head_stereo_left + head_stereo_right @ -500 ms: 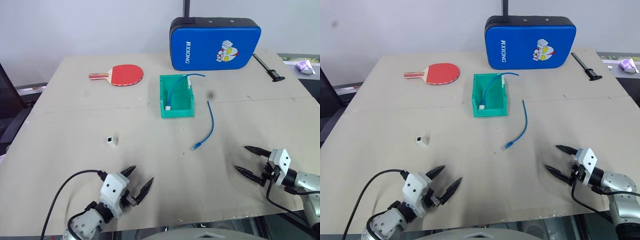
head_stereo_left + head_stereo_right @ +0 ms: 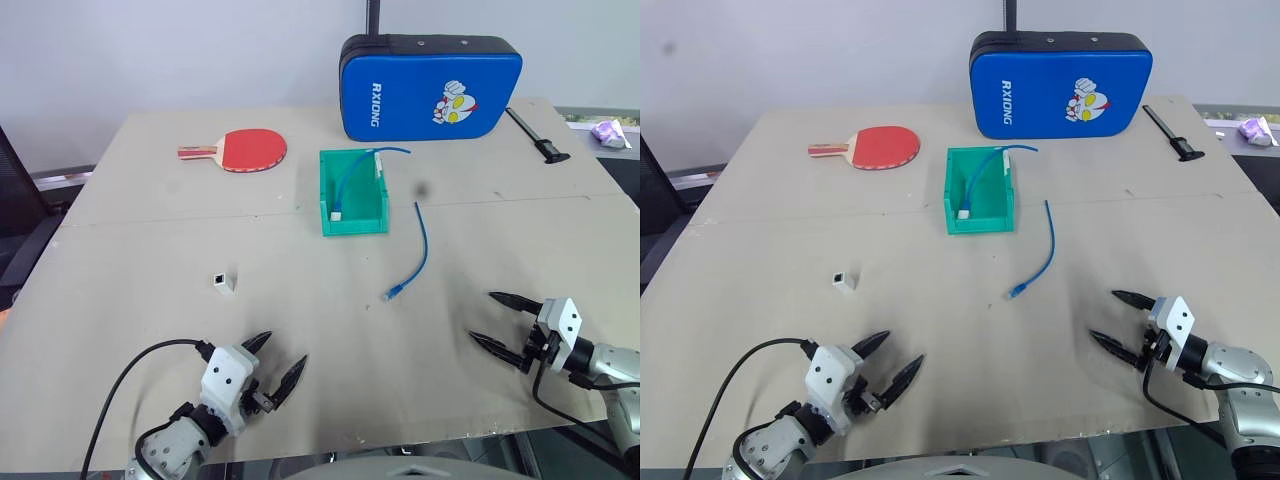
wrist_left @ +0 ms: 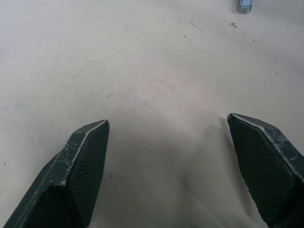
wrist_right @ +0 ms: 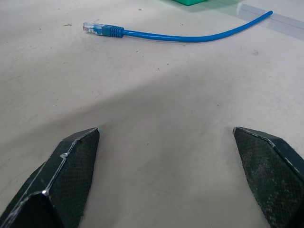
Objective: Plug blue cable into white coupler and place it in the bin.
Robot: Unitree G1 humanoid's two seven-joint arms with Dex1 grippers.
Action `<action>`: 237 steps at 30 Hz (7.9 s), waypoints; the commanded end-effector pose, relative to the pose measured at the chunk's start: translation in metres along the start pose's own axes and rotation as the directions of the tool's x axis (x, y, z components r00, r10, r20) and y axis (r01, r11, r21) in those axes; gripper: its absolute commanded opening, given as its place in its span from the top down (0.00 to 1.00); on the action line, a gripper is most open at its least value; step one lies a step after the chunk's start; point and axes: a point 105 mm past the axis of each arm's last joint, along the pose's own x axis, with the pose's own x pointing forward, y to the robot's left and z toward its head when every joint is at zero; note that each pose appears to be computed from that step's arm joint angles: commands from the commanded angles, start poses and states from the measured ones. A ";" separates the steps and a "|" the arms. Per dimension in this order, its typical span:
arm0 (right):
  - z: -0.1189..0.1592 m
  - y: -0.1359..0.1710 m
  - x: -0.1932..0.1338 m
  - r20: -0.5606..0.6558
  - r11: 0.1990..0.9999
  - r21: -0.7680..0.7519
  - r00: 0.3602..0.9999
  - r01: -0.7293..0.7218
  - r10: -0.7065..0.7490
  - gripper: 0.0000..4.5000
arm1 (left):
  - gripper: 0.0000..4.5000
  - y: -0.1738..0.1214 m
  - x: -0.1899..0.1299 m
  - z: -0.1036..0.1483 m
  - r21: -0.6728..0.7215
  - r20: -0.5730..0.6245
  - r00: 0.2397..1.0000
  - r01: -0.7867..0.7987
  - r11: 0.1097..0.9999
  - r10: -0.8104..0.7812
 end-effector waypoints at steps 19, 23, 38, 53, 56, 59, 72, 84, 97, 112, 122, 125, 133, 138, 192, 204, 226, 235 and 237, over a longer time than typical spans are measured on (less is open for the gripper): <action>0.087 -0.004 0.090 -0.134 0.871 -0.232 0.901 -0.433 0.412 0.01 | 0.10 0.017 -0.018 0.065 0.196 -0.066 0.896 0.443 0.875 -0.439; 0.088 0.000 0.100 -0.210 0.801 -0.247 0.838 -0.544 0.504 0.01 | 0.10 0.022 -0.021 0.078 0.230 -0.100 0.867 0.498 0.836 -0.488; 0.092 0.015 0.134 -0.361 0.652 -0.248 0.693 -0.716 0.624 0.99 | 0.10 0.028 -0.027 0.077 0.262 -0.151 0.860 0.511 0.819 -0.488; 0.111 0.049 0.200 -0.322 0.771 -0.170 0.774 -0.614 0.546 0.99 | 0.10 0.042 -0.020 0.068 0.218 -0.074 0.903 0.429 0.877 -0.423; 0.112 0.045 0.204 -0.331 0.795 -0.162 0.791 -0.585 0.515 0.71 | 0.10 0.042 -0.013 0.071 0.228 -0.070 0.901 0.431 0.873 -0.427; 0.127 0.038 0.201 -0.259 0.832 -0.118 0.826 -0.542 0.501 0.37 | 0.10 0.045 0.000 0.074 0.238 -0.060 0.909 0.414 0.878 -0.413; 0.140 0.044 0.098 0.090 0.885 -0.055 0.880 -0.462 0.466 0.01 | 0.10 0.056 0.085 0.083 0.366 -0.167 0.887 0.461 0.808 -0.430; 0.115 0.039 0.047 0.138 0.977 -0.046 0.968 -0.206 0.210 0.01 | 0.10 0.044 0.116 0.082 0.410 -0.356 0.726 0.687 0.600 -0.588; 0.121 0.040 0.046 0.146 0.975 -0.050 0.964 -0.216 0.221 0.01 | 0.10 0.043 0.124 0.081 0.399 -0.372 0.711 0.703 0.589 -0.596; 0.119 0.040 0.049 0.139 0.974 -0.035 0.964 -0.225 0.228 0.00 | 1.00 0.042 0.118 0.075 0.335 -0.413 0.679 0.733 0.592 -0.607; 0.117 0.073 0.061 0.287 0.812 0.455 0.923 -0.366 0.255 0.00 | 1.00 0.007 0.122 0.151 0.049 0.119 0.679 0.725 0.688 -0.724; 0.130 0.071 0.069 0.354 0.770 0.506 0.907 -0.389 0.226 0.00 | 1.00 -0.003 0.116 0.157 -0.060 0.175 0.648 0.758 0.649 -0.741; 0.175 0.056 0.092 0.530 0.697 0.539 0.833 -0.474 0.157 0.00 | 1.00 -0.025 0.103 0.161 -0.186 0.207 0.580 0.814 0.550 -0.788; 0.180 0.057 0.097 0.544 0.689 0.534 0.823 -0.491 0.165 0.00 | 1.00 -0.027 0.105 0.163 -0.198 0.224 0.585 0.810 0.551 -0.779; 0.181 0.048 0.105 0.589 0.614 0.599 0.802 -0.514 0.097 0.58 | 1.00 -0.033 0.103 0.186 -0.171 0.346 0.533 0.845 0.507 -0.772; 0.186 0.046 0.098 0.632 0.588 0.592 0.771 -0.550 0.085 0.86 | 1.00 -0.031 0.099 0.177 -0.191 0.328 0.536 0.844 0.502 -0.778; 0.187 0.043 0.087 0.656 0.596 0.575 0.751 -0.560 0.073 0.87 | 1.00 -0.025 0.104 0.171 -0.208 0.311 0.574 0.819 0.535 -0.758; 0.187 0.041 0.088 0.646 0.632 0.562 0.760 -0.534 0.068 0.76 | 1.00 -0.026 0.104 0.169 -0.213 0.305 0.577 0.817 0.537 -0.757; 0.187 0.041 0.089 0.645 0.637 0.559 0.761 -0.530 0.066 0.58 | 1.00 -0.026 0.105 0.168 -0.213 0.304 0.578 0.816 0.537 -0.758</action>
